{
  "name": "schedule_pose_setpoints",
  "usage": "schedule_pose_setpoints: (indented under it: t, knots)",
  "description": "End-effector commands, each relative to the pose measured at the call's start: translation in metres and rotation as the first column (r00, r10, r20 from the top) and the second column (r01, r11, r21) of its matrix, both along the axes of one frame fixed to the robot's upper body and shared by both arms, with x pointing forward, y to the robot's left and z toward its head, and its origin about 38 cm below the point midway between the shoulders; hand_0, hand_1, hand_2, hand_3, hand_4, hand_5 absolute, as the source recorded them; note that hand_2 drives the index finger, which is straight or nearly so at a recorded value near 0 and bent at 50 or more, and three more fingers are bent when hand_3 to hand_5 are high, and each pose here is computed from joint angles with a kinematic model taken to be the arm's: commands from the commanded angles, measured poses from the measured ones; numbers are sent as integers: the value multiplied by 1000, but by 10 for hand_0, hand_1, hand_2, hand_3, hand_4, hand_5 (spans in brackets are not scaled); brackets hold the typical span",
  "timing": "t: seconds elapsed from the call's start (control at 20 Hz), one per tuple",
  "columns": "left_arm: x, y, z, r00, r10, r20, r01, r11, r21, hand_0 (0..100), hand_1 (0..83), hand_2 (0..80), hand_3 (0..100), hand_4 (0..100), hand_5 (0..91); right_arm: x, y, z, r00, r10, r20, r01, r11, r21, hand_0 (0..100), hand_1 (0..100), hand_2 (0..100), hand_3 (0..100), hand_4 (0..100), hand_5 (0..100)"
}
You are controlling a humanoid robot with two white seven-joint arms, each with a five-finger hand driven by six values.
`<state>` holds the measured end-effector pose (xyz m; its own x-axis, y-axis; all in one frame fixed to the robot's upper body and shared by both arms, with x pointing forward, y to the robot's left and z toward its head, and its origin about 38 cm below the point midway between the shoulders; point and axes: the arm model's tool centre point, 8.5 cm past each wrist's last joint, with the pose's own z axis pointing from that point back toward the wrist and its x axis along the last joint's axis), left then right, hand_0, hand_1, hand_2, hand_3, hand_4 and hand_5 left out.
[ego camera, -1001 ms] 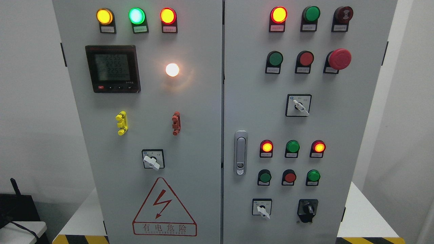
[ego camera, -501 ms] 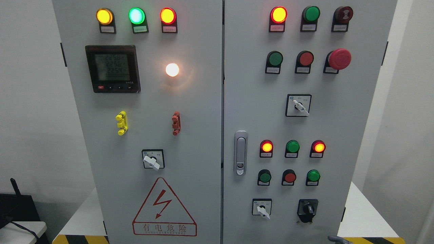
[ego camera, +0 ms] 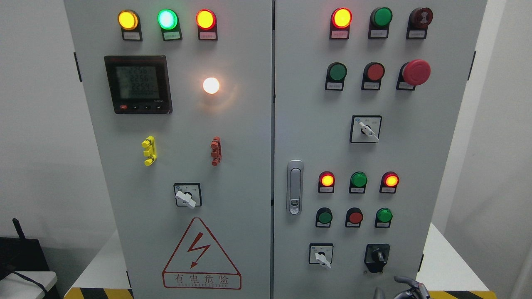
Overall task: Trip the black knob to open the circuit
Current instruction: 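Raise the right hand up toward the black rotary knob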
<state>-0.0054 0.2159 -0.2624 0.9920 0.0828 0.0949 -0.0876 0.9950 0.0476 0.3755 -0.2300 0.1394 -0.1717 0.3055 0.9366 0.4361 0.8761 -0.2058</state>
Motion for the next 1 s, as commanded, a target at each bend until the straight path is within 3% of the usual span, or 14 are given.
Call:
schedule_pose_setpoints:
  t: [0.0, 0.95]
  knots:
    - [5, 0, 0, 999, -34, 8, 34, 999, -1, 120, 389, 0, 0, 0, 0, 11, 12, 2, 1000, 11, -7, -11, 1000, 14, 278, 787, 408, 780, 884, 966]
    - [5, 0, 0, 999, -34, 8, 34, 999, -1, 120, 389, 0, 0, 0, 0, 23, 7, -2, 999, -31, -42, 32, 999, 15, 292, 770, 428, 784, 885, 968]
